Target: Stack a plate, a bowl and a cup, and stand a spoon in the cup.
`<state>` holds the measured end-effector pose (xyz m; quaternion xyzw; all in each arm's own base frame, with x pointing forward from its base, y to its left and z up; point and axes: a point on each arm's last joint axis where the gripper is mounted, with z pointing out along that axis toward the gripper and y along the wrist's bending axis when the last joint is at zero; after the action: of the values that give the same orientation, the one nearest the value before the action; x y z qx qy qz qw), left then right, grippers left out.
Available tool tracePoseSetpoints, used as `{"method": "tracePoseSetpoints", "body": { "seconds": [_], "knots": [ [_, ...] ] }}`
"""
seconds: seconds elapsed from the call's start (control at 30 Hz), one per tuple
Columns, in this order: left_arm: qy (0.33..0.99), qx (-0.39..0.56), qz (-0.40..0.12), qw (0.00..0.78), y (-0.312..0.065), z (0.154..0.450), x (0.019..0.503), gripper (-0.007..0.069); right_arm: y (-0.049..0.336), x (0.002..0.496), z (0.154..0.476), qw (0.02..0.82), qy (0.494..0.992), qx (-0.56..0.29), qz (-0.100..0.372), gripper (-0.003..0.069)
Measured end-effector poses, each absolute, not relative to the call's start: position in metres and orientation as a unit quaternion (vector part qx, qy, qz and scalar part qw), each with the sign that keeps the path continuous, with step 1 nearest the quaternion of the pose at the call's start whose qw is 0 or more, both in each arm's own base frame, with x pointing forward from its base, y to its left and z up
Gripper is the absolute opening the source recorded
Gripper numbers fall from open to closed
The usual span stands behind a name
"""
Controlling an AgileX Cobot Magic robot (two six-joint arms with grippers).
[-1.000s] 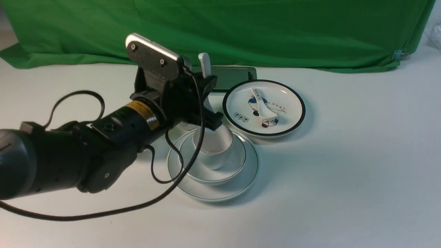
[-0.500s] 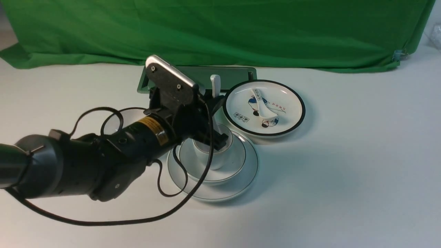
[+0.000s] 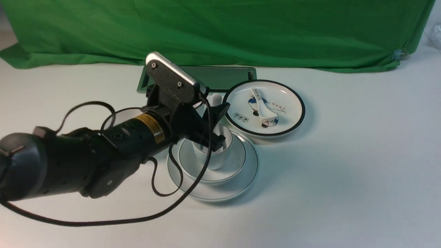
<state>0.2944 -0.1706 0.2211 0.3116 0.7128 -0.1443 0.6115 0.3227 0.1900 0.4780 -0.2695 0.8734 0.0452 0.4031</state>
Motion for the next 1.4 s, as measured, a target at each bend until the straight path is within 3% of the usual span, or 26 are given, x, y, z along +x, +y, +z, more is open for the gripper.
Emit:
{"method": "tracePoseSetpoints", "body": {
  "seconds": [0.13, 0.23, 0.3, 0.37, 0.47, 0.6, 0.87, 0.97, 1.13, 1.4],
  "knots": [
    [0.722, 0.297, -0.109, 0.615, -0.148, 0.279, 0.265, 0.0395, 0.167, 0.301, 0.507, 0.447, 0.86, -0.247, 0.014, 0.0435],
    [0.717, 0.266, -0.107, 0.635, -0.127, 0.322, 0.235, 0.029, 0.144, 0.268, 0.539, 0.489, 0.84, -0.232, 0.014, 0.0236],
    [0.727, 0.246, -0.103, 0.632, -0.111, 0.341, 0.211, 0.0158, 0.123, 0.235, 0.559, 0.516, 0.828, -0.217, 0.025, 0.0111],
    [0.733, 0.22, -0.101, 0.636, -0.089, 0.362, 0.181, 0.0055, 0.104, 0.204, 0.564, 0.524, 0.826, -0.204, 0.033, 0.005],
    [0.741, 0.179, -0.098, 0.639, -0.062, 0.374, 0.143, 0.0008, 0.077, 0.161, 0.559, 0.558, 0.806, -0.191, 0.048, 0.0032],
    [0.731, 0.129, -0.105, 0.662, -0.036, 0.372, 0.101, -0.0001, 0.056, 0.129, 0.522, 0.609, 0.771, -0.181, 0.056, 0.003],
    [0.713, 0.019, -0.184, 0.676, -0.011, 0.321, 0.044, 0.0, 0.024, 0.051, 0.363, 0.748, 0.62, -0.192, 0.138, 0.0031],
    [0.714, 0.002, -0.201, 0.671, -0.009, 0.307, 0.04, 0.0, 0.022, 0.038, 0.324, 0.783, 0.566, -0.208, 0.15, 0.0032],
    [0.717, 0.0, -0.203, 0.667, -0.01, 0.3, 0.041, 0.0001, 0.017, 0.025, 0.303, 0.806, 0.528, -0.185, 0.194, 0.0045],
    [0.709, 0.004, -0.204, 0.675, -0.01, 0.301, 0.042, 0.0001, 0.017, 0.026, 0.301, 0.797, 0.54, -0.171, 0.21, 0.0104]
  ]
}}
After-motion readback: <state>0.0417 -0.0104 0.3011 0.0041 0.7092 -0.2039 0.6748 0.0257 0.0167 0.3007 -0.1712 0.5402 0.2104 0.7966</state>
